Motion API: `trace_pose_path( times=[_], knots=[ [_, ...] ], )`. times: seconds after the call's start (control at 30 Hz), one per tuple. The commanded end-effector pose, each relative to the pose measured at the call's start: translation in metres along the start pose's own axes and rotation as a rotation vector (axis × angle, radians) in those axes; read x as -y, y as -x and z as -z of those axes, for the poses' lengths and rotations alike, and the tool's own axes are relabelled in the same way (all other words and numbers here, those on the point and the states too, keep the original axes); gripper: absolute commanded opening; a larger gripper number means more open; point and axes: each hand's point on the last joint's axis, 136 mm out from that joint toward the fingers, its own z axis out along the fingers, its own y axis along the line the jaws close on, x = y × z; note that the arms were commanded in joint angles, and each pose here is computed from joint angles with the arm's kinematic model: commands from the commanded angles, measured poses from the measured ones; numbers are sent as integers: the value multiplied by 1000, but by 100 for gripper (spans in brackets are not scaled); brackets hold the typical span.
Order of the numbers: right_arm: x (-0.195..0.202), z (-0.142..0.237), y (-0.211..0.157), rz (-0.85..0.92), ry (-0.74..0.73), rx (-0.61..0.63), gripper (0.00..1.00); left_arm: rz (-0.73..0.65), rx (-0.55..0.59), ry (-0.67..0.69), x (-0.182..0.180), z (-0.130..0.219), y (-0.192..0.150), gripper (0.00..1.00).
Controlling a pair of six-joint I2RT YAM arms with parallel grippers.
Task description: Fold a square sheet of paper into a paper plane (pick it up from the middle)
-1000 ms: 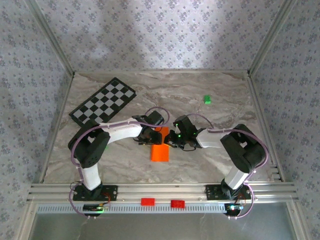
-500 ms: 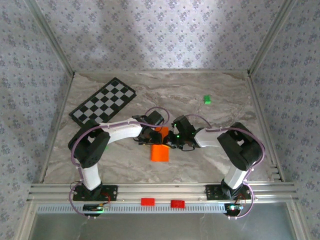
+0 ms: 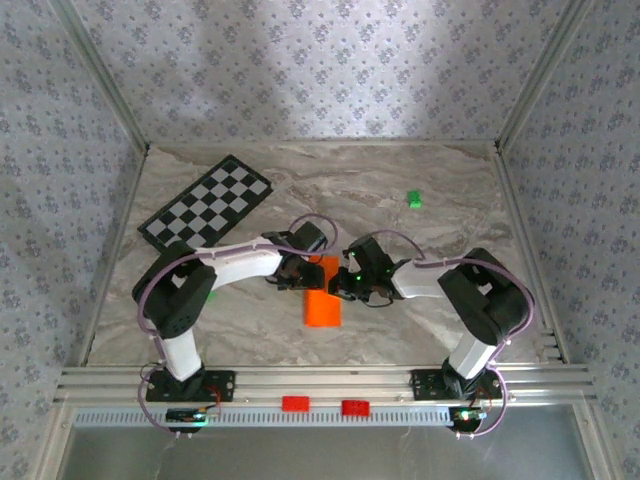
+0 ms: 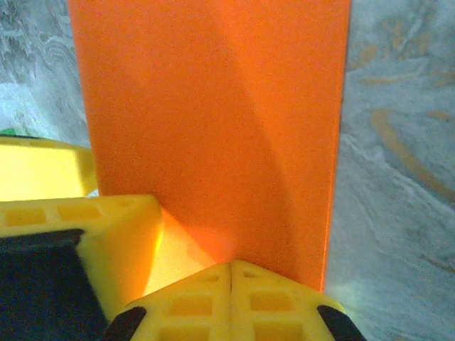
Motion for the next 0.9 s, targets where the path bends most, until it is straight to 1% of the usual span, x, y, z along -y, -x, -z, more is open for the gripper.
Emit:
trace_pose_path(
  times=[0.0,0.13,0.2,0.23,0.27,0.3,0.43,0.5,0.6,0.73,0.87],
  knots=[
    [72,5,-53,-56,-230,-159,0,-12,70,-193,40,21,11,68],
    [77,11,-63,-24,-227,-195,0,13,141,-274,43,53,18,66],
    [79,16,-66,-10,-229,-212,0,28,161,-345,47,64,19,60],
    [82,19,-68,-5,-241,-217,0,45,169,-379,47,68,20,55],
    [83,21,-68,3,-248,-218,0,61,173,-417,48,73,20,47],
    [84,23,-67,9,-248,-219,0,75,175,-450,49,75,21,42],
    [88,28,-66,-6,-262,-223,0,108,123,-613,59,80,19,19],
    [90,29,-65,-11,-261,-218,0,117,85,-656,64,77,15,0],
    [92,30,-63,-19,-271,-213,0,122,33,-711,72,71,8,0],
    [91,29,-60,-19,-264,-197,0,107,-26,-747,79,60,2,0],
    [91,29,-60,-26,-266,-193,0,105,-62,-751,81,48,-1,0]
  ],
)
